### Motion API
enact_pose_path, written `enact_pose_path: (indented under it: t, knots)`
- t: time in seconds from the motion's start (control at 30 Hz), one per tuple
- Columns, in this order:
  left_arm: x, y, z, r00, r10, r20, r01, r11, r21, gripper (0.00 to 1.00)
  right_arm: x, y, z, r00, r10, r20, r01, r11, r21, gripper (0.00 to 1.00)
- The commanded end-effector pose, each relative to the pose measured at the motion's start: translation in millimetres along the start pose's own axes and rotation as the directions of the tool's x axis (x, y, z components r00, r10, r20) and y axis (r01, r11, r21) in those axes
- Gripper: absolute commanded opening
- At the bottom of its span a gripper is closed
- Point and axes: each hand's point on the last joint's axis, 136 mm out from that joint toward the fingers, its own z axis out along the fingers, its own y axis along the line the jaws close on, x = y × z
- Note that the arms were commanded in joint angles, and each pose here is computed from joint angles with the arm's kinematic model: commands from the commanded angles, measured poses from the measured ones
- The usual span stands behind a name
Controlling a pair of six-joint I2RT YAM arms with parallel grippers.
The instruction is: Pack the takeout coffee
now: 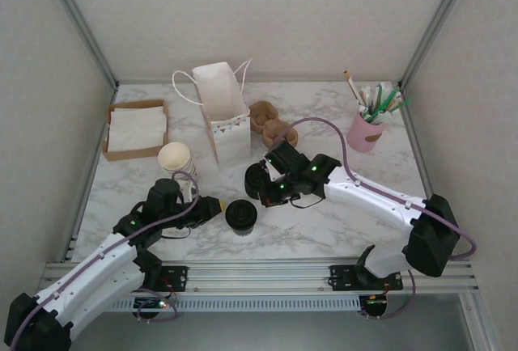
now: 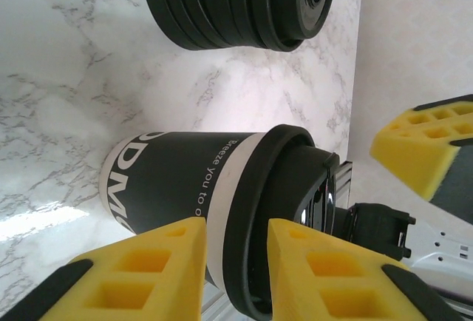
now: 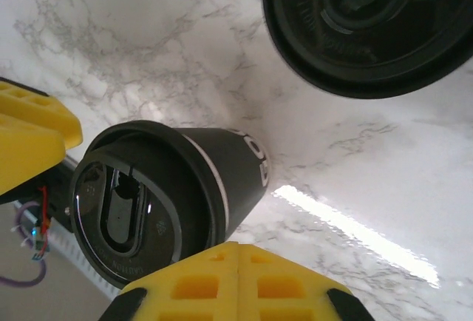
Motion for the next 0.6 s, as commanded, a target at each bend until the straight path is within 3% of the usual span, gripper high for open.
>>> enact_pose_path:
  t: [0.0, 0.57]
  knots:
    - [-1, -8, 0, 1.000, 0.017, -0.007, -0.017, 0.999, 0.042, 0.28, -2, 12, 9, 1.000, 0.009, -0.017, -0.010, 0.996, -0.089, 0.00]
    - [9, 9, 10, 0.999, -0.002, -0.052, 0.003, 1.000, 0.020, 0.24, 3, 12, 33, 0.996, 0.022, -0.087, -0.031, 0.993, -0.110, 0.00]
